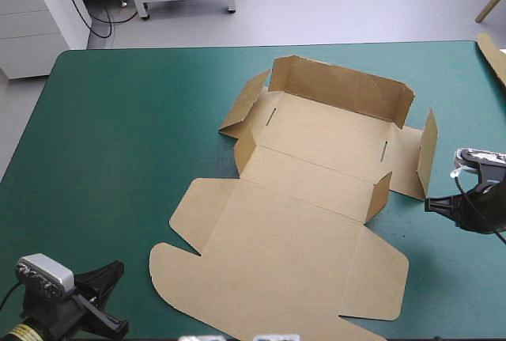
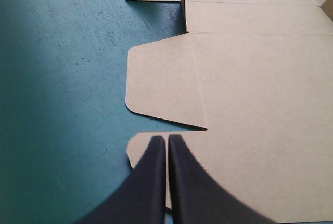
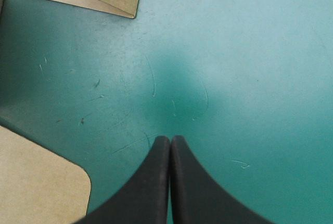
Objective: Fold the box
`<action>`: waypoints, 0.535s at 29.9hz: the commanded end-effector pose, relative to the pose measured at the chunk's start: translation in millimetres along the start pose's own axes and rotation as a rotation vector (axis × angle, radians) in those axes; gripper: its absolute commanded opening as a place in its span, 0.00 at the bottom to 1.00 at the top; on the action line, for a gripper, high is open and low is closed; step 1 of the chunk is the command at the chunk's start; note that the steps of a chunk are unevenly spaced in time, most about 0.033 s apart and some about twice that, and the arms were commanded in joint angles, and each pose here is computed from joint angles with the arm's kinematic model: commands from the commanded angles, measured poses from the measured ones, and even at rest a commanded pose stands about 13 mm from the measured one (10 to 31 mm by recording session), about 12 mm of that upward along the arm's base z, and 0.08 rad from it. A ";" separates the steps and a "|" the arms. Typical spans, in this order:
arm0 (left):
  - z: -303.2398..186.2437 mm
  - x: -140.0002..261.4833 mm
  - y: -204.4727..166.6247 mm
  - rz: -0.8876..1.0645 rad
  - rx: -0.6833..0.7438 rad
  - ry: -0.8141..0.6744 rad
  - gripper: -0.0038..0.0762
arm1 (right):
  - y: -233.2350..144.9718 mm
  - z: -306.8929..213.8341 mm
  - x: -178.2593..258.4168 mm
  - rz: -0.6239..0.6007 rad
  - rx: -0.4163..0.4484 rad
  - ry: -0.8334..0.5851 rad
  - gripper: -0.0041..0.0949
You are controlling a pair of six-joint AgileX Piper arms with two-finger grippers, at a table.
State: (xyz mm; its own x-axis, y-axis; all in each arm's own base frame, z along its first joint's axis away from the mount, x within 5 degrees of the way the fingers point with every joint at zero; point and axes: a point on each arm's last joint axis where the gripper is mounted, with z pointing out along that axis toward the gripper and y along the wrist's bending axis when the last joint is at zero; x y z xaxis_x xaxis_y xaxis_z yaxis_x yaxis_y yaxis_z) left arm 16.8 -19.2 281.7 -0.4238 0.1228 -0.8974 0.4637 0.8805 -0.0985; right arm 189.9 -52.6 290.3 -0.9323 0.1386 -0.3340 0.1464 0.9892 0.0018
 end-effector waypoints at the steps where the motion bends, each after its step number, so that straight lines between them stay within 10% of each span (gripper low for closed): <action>1: -4.8 -14.8 -2.0 -0.009 0.018 -0.085 0.04 | -2.3 -9.0 -5.0 0.004 0.010 -0.055 0.02; 16: -4.8 -14.8 -2.0 -0.009 0.018 -0.085 0.04 | -2.4 -9.0 -5.7 0.004 0.011 -0.063 0.02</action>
State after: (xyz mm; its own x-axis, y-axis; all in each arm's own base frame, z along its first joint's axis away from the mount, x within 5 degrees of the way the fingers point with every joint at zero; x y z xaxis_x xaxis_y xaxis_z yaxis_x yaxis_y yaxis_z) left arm 16.8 -19.2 281.7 -0.4239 0.1229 -0.8973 0.4637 0.8805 -0.0985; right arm 189.9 -52.6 290.3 -0.9323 0.1386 -0.3340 0.1464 0.9892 0.0018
